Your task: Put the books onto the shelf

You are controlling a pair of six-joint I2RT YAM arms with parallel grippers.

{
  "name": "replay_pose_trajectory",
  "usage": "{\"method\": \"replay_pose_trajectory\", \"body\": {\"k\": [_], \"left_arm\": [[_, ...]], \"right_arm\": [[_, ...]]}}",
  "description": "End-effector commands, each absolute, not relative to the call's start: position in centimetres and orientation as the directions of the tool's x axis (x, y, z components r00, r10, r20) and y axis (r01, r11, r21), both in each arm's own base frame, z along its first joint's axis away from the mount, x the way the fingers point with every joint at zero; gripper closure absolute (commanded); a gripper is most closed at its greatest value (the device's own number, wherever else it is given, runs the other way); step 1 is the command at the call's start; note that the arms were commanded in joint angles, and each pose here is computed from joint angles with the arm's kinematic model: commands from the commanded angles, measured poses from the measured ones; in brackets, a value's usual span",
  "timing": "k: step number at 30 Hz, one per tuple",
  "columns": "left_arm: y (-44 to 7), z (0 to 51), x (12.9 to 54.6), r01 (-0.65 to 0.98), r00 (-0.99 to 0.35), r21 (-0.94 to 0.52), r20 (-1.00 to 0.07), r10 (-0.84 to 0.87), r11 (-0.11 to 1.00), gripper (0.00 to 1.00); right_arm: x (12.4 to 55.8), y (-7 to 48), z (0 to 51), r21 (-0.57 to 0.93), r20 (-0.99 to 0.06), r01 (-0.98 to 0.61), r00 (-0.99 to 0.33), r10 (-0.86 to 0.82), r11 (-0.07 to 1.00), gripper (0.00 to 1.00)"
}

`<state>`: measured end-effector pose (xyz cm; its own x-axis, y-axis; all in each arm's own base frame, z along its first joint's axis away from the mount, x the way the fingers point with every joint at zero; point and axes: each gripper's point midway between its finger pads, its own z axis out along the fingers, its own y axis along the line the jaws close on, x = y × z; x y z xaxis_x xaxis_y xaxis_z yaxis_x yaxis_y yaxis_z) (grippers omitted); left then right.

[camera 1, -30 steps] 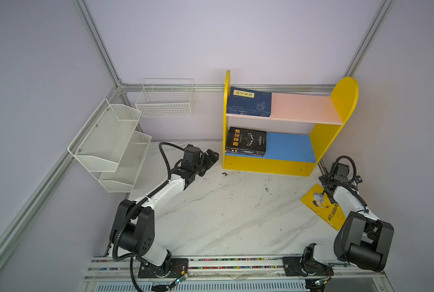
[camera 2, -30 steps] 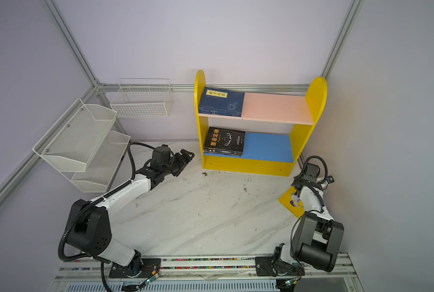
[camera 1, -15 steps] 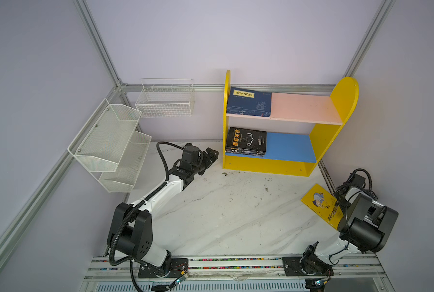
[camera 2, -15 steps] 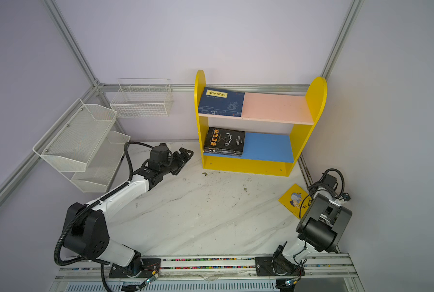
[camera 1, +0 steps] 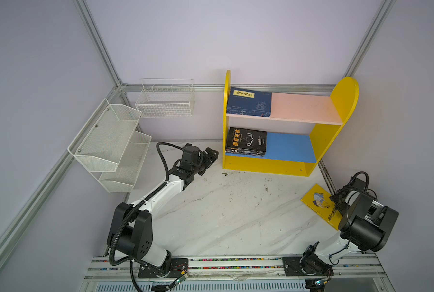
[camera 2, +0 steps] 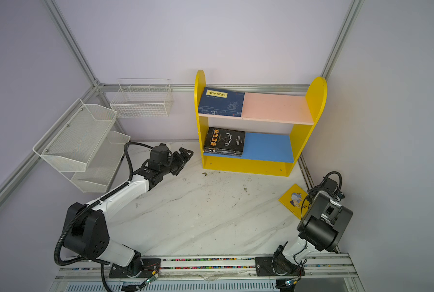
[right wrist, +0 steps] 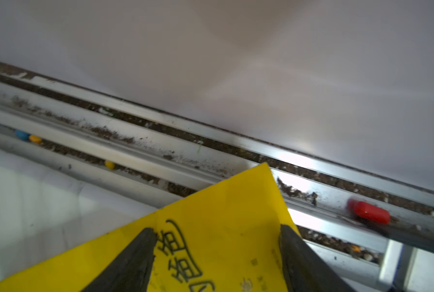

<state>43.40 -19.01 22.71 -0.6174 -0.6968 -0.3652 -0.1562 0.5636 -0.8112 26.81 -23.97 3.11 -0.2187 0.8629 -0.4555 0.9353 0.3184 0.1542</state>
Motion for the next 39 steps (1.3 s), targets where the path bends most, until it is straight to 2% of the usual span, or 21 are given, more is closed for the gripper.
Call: {"method": "replay_pose_trajectory", "body": {"k": [1, 7, 10, 14, 17, 26, 29, 36, 39], "left_arm": [[-18.9, 24.8, 43.4, -0.107, -0.595, -0.835, -0.381, -0.708, 0.539, 0.06], [-19.0, 24.6, 43.2, -0.109, -0.605, -0.836, -0.373, -0.703, 0.537, 0.06], [-18.9, 24.6, 42.9, -0.109, -0.605, -0.837, -0.372, -0.704, 0.536, 0.06], [-18.6, 24.3, 42.5, -0.118, -0.599, -0.834, -0.373, -0.709, 0.539, 0.06], [-18.4, 24.2, 42.3, -0.123, -0.595, -0.836, -0.37, -0.714, 0.536, 0.06], [-18.6, 24.5, 42.6, -0.116, -0.597, -0.84, -0.368, -0.713, 0.53, 0.06], [-18.8, 24.4, 42.8, -0.117, -0.602, -0.841, -0.363, -0.712, 0.528, 0.06], [-19.0, 24.2, 42.9, -0.121, -0.609, -0.842, -0.355, -0.709, 0.526, 0.06], [-19.2, 23.9, 42.9, -0.124, -0.616, -0.842, -0.35, -0.706, 0.525, 0.06]], "right_arm": [[28.3, -18.4, 2.0, 0.257, -0.325, 0.862, -0.349, 0.879, 0.437, 0.24], [29.5, -15.4, 2.5, 0.305, -0.303, 0.833, -0.374, 0.876, 0.461, 0.24], [28.6, -17.3, 3.4, 0.215, -0.36, 0.875, -0.341, 0.868, 0.433, 0.21], [26.7, -20.0, 4.7, 0.092, -0.427, 0.928, -0.29, 0.857, 0.36, 0.08], [25.0, -21.3, 4.6, 0.095, -0.424, 0.948, -0.239, 0.874, 0.305, 0.04], [22.3, -23.2, 3.1, 0.152, -0.375, 0.955, -0.182, 0.909, 0.253, 0.04], [22.5, -22.4, 2.2, 0.178, -0.341, 0.946, -0.198, 0.919, 0.27, 0.06], [23.5, -19.7, 2.2, 0.288, -0.298, 0.903, -0.233, 0.926, 0.32, 0.22], [24.5, -17.3, 2.6, 0.318, -0.292, 0.875, -0.277, 0.915, 0.366, 0.25]]}}
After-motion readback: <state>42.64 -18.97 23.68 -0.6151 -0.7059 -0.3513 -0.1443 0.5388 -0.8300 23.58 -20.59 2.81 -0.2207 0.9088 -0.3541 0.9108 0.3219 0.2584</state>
